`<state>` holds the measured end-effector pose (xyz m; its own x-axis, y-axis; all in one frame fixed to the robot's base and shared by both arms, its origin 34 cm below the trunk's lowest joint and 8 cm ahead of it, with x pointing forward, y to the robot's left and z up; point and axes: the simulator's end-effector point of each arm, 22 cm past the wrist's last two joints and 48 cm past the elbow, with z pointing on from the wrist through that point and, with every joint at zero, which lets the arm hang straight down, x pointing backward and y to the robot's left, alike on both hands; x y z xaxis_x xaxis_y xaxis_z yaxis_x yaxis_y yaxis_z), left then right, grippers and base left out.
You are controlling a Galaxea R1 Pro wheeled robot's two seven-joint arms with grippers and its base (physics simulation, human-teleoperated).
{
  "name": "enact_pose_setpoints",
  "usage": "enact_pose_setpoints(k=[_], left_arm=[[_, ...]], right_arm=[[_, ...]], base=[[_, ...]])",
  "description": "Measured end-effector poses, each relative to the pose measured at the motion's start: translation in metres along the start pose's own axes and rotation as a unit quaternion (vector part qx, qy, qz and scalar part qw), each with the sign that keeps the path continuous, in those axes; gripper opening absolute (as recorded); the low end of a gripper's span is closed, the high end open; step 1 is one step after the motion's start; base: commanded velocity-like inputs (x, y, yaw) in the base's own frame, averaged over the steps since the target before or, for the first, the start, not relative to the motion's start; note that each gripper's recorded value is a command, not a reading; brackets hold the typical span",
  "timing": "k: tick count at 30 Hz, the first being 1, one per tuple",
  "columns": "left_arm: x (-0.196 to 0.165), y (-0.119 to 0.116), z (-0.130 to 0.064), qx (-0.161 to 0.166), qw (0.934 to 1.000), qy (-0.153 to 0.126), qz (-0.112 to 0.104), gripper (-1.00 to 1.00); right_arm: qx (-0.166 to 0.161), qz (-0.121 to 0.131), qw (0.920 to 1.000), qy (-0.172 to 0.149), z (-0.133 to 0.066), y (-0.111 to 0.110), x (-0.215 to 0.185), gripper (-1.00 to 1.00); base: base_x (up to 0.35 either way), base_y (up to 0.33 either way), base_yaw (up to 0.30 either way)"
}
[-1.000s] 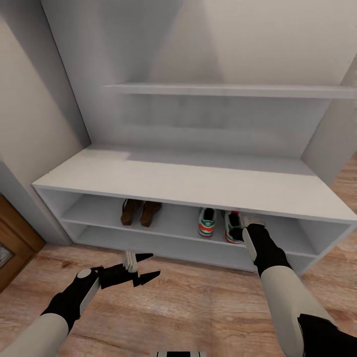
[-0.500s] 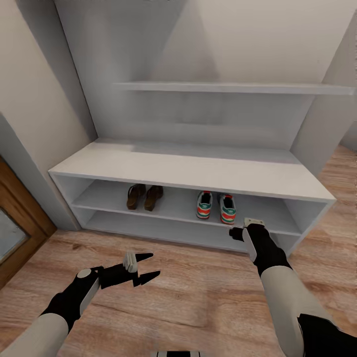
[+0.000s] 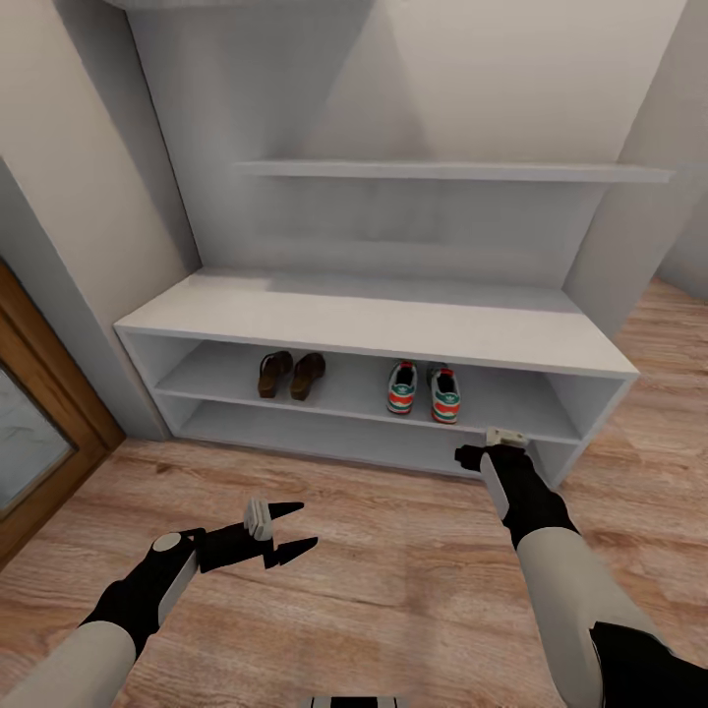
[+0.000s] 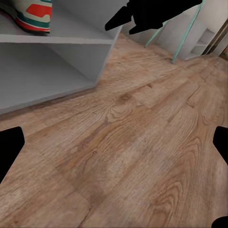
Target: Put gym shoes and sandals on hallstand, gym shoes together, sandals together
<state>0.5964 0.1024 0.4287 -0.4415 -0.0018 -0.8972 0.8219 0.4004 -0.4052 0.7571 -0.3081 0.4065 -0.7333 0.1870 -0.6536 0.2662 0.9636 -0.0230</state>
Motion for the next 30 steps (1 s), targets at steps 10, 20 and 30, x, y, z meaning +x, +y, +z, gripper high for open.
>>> enact_pose_setpoints(k=[10, 20, 30], left_arm=[[-0.001, 0.0, -0.001, 0.001, 1.0, 0.0, 0.001, 1.0], [-0.011, -0.003, -0.003, 0.001, 0.9999, -0.004, 0.011, 1.0], [-0.032, -0.009, -0.008, 0.0, 0.9995, -0.012, 0.03, 1.0]], right_arm=[[-0.002, 0.013, 0.998, -0.063, -0.001, 0.001, -0.027, 1.0], [-0.007, 0.025, 0.9931, -0.114, -0.005, 0.003, -0.036, 1.0], [-0.065, 0.005, 0.9976, -0.025, 0.017, 0.038, 0.098, 1.0]], base=[[-0.001, 0.0, 0.0], [0.0, 0.0, 0.0], [0.0, 0.0, 0.0]])
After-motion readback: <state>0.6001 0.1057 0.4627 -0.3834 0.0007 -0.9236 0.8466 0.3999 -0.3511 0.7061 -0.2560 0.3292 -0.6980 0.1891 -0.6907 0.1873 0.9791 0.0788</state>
